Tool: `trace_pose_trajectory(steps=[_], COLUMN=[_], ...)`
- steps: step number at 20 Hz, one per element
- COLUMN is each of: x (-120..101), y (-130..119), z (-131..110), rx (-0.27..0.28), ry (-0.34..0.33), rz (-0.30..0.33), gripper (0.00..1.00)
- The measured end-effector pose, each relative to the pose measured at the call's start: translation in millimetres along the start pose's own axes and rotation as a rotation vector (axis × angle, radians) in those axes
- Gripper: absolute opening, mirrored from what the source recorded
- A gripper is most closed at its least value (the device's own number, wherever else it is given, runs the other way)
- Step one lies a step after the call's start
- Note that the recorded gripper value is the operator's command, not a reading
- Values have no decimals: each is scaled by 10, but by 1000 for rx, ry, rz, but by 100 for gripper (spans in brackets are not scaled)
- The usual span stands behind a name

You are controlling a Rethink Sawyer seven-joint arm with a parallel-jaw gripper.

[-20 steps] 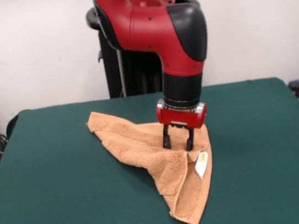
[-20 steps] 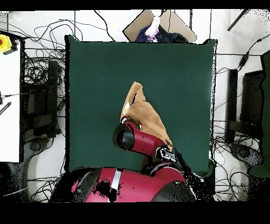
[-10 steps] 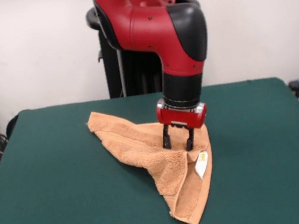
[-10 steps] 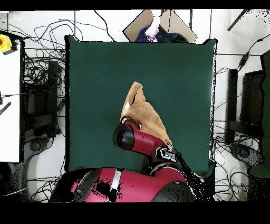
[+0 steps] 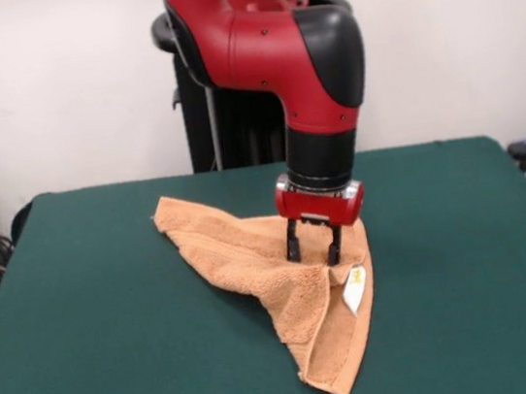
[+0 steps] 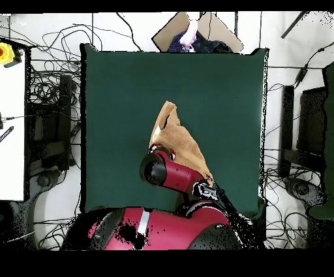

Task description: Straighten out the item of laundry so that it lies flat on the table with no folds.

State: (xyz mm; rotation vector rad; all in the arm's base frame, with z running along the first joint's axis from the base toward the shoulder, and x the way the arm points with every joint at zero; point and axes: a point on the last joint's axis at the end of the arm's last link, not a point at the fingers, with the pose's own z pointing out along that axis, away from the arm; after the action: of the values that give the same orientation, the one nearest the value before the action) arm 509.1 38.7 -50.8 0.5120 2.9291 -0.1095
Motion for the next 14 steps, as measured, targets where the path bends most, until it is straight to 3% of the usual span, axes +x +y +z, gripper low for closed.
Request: trace_pose_trajectory(steps=[14], x=[-4], y=[-2], z=[19], rx=[0], ry=[0], rz=[0], gripper=[100])
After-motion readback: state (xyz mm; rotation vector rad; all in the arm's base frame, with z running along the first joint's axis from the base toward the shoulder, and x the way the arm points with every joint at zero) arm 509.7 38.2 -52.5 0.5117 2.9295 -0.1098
